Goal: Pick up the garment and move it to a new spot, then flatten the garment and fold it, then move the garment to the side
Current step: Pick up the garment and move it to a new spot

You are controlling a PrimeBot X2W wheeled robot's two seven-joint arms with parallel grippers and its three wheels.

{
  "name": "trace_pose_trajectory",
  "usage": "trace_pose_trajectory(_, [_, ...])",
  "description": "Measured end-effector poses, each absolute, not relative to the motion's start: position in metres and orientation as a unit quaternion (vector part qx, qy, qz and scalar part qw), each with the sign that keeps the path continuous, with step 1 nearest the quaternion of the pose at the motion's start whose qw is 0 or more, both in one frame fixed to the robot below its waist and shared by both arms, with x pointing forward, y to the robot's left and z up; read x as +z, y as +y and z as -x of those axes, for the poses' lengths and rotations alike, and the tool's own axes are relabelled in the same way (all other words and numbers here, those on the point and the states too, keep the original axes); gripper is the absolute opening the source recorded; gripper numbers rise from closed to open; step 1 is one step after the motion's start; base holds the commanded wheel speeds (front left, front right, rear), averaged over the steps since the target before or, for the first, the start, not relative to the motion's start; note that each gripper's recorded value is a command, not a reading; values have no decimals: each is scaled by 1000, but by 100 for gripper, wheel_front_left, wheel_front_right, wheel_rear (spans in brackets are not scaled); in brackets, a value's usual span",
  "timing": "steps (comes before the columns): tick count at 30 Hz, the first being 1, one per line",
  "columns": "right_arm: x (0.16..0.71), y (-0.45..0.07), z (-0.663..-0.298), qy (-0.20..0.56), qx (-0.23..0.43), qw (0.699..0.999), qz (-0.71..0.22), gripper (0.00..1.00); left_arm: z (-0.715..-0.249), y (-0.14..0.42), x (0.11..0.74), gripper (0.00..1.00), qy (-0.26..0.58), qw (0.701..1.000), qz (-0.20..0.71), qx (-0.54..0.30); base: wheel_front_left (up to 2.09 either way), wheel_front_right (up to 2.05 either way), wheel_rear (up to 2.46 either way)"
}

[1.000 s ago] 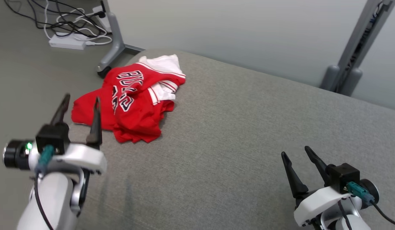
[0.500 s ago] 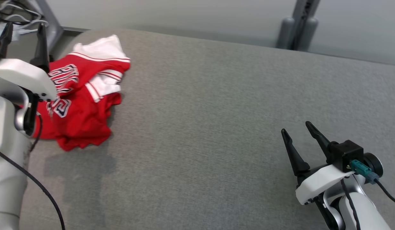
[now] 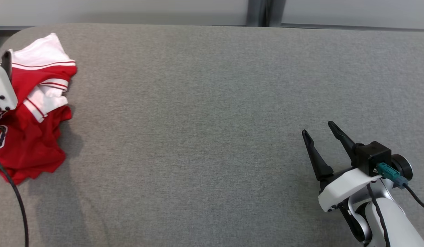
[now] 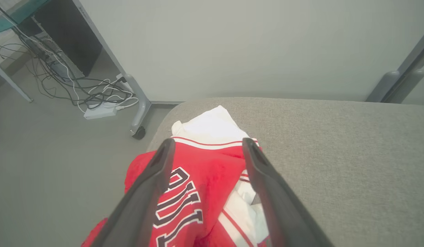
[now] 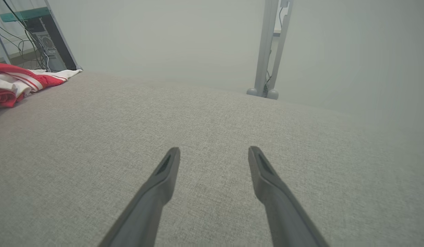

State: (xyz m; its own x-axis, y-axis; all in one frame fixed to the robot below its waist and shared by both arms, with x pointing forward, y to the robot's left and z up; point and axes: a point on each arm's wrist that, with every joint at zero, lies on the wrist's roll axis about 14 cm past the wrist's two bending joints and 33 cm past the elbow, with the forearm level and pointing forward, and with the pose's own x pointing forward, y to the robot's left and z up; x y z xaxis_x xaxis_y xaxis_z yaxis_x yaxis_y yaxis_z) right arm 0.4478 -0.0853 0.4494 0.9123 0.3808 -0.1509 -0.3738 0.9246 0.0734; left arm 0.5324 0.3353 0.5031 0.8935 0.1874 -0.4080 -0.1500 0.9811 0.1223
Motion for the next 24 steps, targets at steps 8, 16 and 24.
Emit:
trace_pose_trajectory(8, [444, -105, -446, 93, 172, 981, -16, 100, -512, 334, 445, 100, 383, 918, -61, 83, 0, 0, 0])
trace_pose_trajectory(16, [441, -114, -446, 100, 164, 981, -12, 100, -488, 334, 404, 100, 470, 876, -68, 81, 0, 0, 0])
trace_pose_trajectory(24, [436, -120, -449, 107, 159, 981, -8, 100, -479, 342, 385, 0, 486, 865, -84, 88, 0, 0, 0])
